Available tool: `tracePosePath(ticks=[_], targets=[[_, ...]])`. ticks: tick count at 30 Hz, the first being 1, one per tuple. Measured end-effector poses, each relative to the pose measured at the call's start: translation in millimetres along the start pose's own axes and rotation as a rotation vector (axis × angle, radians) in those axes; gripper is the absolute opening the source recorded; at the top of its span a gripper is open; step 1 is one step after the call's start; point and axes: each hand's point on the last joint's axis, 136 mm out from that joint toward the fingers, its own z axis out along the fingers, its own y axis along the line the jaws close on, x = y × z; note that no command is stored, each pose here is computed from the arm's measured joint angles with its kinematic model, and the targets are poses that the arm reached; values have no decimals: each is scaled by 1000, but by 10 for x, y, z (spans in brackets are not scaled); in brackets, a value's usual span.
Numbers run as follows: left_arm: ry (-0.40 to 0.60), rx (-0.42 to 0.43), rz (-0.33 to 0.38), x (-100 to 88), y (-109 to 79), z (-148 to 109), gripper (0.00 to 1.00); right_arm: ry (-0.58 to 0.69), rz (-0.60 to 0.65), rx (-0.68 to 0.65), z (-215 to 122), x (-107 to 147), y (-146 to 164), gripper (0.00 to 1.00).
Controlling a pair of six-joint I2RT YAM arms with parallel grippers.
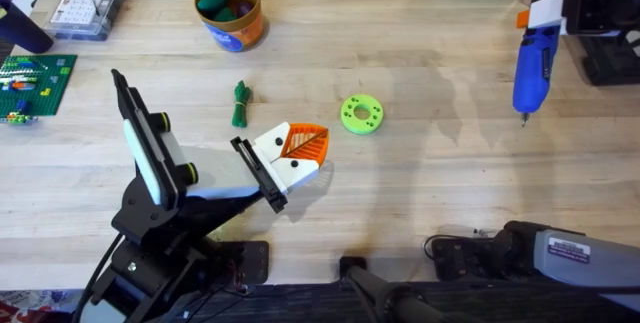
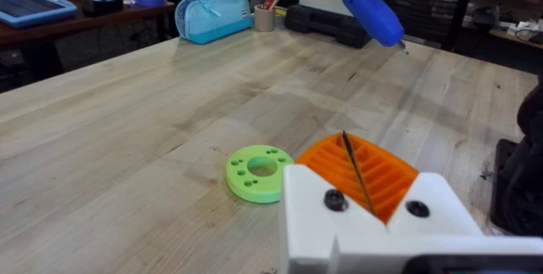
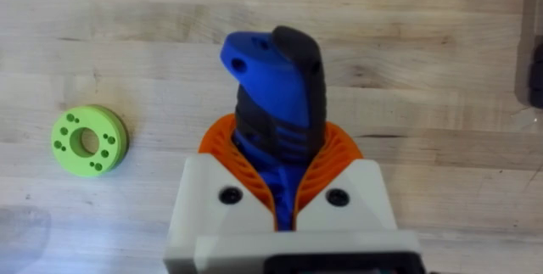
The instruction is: Pick up the gripper from the table and insert it into the empty holder that is missing its gripper. Then pick up a screw, insert it into the mounting hole, and use the screwdriver to tighten it. Finally, clean up the table by picking up the vegetable and placing it into the bucket.
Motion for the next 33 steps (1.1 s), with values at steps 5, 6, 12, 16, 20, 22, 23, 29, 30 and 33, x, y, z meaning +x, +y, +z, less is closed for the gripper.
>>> tracePosePath(ticks=[5,6,12,16,20,22,23,29,30,33], targets=[[12,0,-6,30,1,0,17,32,5,-11,32,65,16,60],[12,0,-6,30,1,0,17,35,6,-18,43,67,25,60],[12,0,-6,30,1,0,17,8,8,-145,51,12,236,59],[12,0,-6,30,1,0,17,-97,-18,-243,15,-226,390,58],[12,0,-6,30,1,0,17,-267,-81,-362,-106,-595,576,57],[12,0,-6,30,1,0,17,-342,-118,-421,-196,-744,673,57],[12,0,-6,30,1,0,17,-373,-134,-449,-241,-804,724,57],[12,0,-6,30,1,0,17,-490,-234,-574,-519,-1057,1123,60],[12,0,-6,30,1,0,17,-521,-262,-592,-584,-1118,1212,60],[12,0,-6,30,1,0,17,-635,-334,-645,-822,-1330,1477,59]])
